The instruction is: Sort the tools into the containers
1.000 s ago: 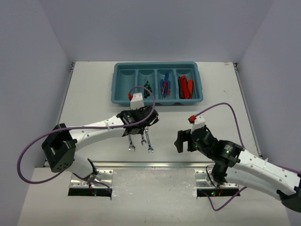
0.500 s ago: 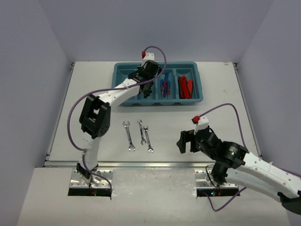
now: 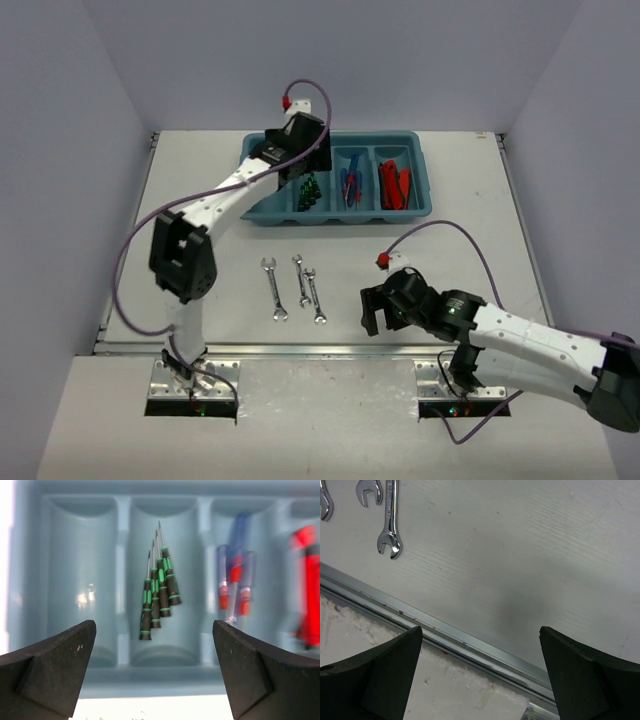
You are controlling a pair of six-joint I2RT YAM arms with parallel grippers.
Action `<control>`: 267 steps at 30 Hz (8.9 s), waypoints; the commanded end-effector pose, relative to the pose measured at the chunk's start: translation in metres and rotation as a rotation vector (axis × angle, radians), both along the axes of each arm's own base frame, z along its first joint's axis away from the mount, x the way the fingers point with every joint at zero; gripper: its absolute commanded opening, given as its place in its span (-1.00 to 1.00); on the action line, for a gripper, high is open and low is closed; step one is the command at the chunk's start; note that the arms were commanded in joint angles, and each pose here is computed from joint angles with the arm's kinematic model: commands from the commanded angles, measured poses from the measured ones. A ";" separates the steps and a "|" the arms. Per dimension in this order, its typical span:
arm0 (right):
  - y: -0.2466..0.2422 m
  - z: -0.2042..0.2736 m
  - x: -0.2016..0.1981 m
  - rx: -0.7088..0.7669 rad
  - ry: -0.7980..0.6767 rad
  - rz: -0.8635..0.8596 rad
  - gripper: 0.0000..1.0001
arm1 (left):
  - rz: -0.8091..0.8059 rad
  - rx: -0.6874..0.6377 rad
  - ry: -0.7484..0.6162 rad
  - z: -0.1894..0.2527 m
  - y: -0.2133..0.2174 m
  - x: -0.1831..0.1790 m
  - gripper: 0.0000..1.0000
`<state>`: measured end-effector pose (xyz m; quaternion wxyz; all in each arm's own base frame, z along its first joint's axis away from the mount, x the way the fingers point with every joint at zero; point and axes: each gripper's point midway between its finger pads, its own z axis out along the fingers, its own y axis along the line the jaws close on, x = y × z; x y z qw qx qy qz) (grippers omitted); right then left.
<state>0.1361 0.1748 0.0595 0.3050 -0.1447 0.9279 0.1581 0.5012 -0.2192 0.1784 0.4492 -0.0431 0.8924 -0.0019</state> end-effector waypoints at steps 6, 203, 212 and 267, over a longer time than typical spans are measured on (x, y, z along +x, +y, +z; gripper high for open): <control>0.074 0.005 0.047 -0.078 0.073 -0.018 0.88 | 0.088 -0.312 -0.263 0.129 0.082 -0.184 1.00; 0.142 0.023 0.097 -0.124 0.071 0.030 -1.00 | -0.301 -0.773 -0.283 0.073 0.060 -0.286 1.00; 0.149 0.084 0.067 0.141 -0.088 0.218 -1.00 | -0.575 -1.113 -0.321 0.073 0.004 -0.291 0.90; -0.017 0.132 0.035 0.038 -0.380 -0.046 0.98 | 0.133 0.002 0.087 0.023 0.111 0.047 0.44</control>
